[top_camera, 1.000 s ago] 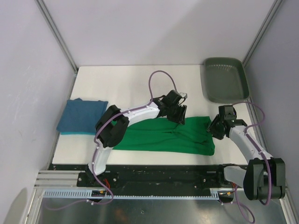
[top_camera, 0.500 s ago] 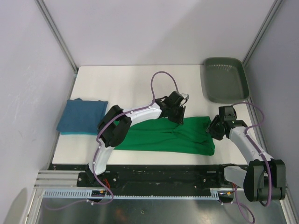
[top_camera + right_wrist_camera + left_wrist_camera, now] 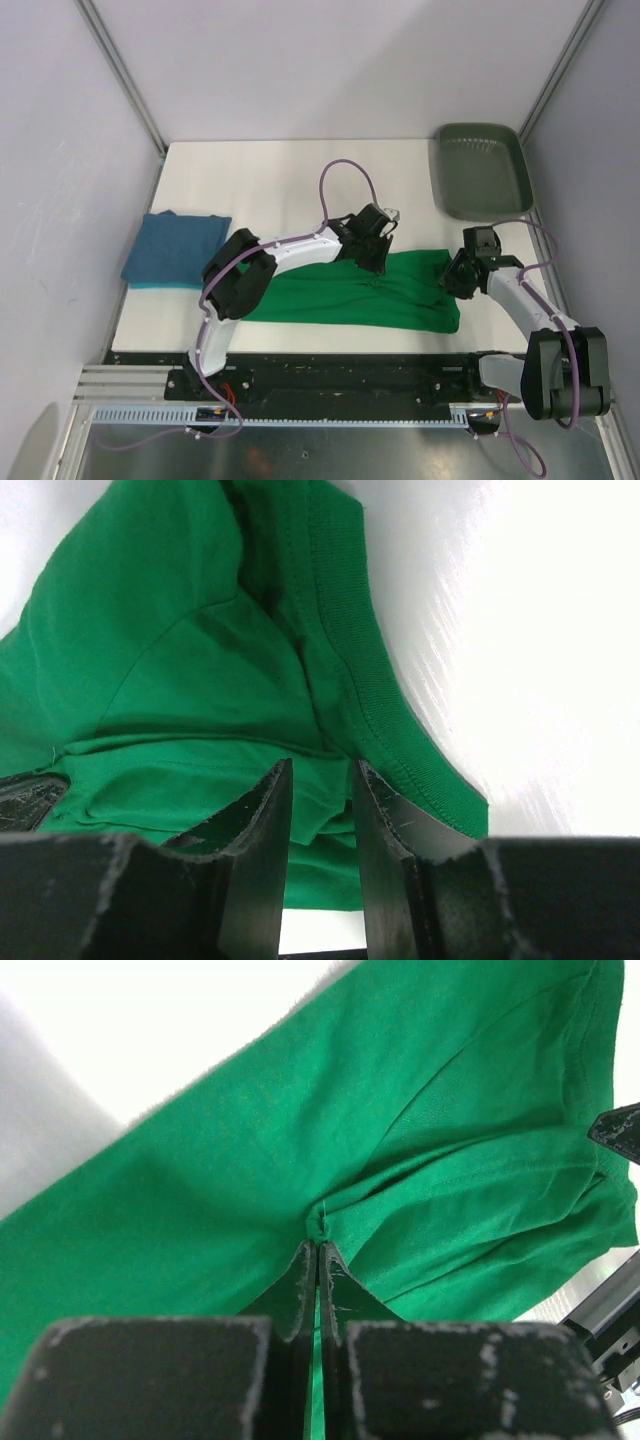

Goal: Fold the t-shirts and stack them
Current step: Fold the other side of the tshirt into a rectangle

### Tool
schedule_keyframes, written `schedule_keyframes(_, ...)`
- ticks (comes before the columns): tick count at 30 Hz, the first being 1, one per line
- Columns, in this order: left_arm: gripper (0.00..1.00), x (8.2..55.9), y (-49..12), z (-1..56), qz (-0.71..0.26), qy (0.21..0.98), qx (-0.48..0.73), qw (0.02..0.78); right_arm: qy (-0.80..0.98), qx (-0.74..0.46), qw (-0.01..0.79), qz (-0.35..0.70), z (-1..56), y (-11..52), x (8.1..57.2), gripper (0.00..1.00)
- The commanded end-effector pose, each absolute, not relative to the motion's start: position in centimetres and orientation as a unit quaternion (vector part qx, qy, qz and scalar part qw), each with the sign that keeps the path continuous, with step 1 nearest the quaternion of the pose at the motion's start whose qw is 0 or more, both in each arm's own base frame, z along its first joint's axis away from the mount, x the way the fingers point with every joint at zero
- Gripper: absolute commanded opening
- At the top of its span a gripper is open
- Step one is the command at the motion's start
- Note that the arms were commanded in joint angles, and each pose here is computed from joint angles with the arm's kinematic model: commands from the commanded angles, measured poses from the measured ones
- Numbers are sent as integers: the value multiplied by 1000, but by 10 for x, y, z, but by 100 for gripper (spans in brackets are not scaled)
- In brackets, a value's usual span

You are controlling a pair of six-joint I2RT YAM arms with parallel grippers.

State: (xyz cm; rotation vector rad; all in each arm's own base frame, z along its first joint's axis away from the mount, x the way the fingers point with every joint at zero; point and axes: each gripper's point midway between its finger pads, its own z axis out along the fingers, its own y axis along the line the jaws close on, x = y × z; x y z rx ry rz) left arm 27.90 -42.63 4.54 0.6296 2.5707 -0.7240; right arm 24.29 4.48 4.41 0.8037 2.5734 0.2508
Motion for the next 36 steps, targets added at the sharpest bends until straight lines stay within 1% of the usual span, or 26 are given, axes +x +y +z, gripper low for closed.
schedule_keyframes(1, 0, 281, -432, 83, -285, 902, 220, 238, 928, 284, 222, 91, 42, 49, 245, 34)
schedule_keyframes(13, 0, 275, -430, 78, -288, 903, 220, 230, 932, 281, 216, 74, 31, 50, 241, 33)
schedule_keyframes(15, 0, 274, -429, 77, -287, 903, 220, 229, 931, 281, 218, 76, 32, 51, 242, 28)
schedule_keyframes(20, 0, 272, -426, 78, -288, 903, 222, 230, 928, 281, 229, 83, 40, 54, 241, 10)
schedule_keyframes(23, 0, 270, -423, 80, -287, 902, 224, 230, 926, 280, 236, 89, 47, 55, 239, 6)
schedule_keyframes(33, 0, 259, -410, 84, -284, 900, 228, 238, 928, 267, 237, 104, 62, 69, 218, 5)
schedule_keyframes(36, 0, 255, -407, 79, -283, 901, 230, 236, 931, 261, 231, 109, 59, 77, 210, 8)
